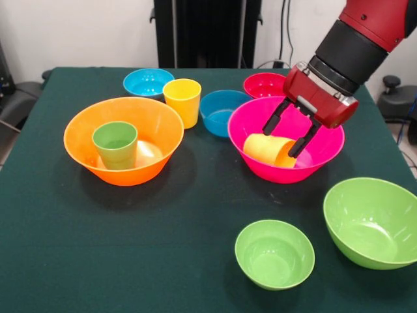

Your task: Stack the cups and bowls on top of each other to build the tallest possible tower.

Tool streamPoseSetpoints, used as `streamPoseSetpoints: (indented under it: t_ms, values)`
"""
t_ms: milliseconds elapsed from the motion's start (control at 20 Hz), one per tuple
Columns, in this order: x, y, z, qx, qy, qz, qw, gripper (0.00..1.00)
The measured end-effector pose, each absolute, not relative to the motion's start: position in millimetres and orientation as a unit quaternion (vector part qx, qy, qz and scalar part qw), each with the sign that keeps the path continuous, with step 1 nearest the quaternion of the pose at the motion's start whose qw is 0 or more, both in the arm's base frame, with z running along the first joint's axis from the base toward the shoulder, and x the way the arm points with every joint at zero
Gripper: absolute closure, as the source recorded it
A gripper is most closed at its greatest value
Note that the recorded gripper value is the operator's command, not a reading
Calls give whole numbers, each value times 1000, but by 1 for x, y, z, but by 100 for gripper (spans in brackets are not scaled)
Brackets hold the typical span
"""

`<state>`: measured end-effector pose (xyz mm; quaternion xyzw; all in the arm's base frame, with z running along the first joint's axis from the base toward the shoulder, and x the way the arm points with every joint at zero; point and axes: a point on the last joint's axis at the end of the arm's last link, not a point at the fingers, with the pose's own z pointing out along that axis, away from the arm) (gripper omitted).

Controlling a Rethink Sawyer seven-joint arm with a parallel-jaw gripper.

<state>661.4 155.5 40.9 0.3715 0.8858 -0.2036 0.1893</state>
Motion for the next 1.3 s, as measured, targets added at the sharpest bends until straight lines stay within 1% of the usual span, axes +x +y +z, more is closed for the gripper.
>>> streamPoseSetpoints:
  t_ms: [300,550,950,1100,1300]
  values:
    - [659,163,38,371,887,-202,189,0]
    - [658,176,42,376,886,-194,192,0]
    - [653,202,67,384,887,-178,186,0]
    - [652,215,82,394,886,-167,177,0]
    - [651,221,90,400,886,-162,167,0]
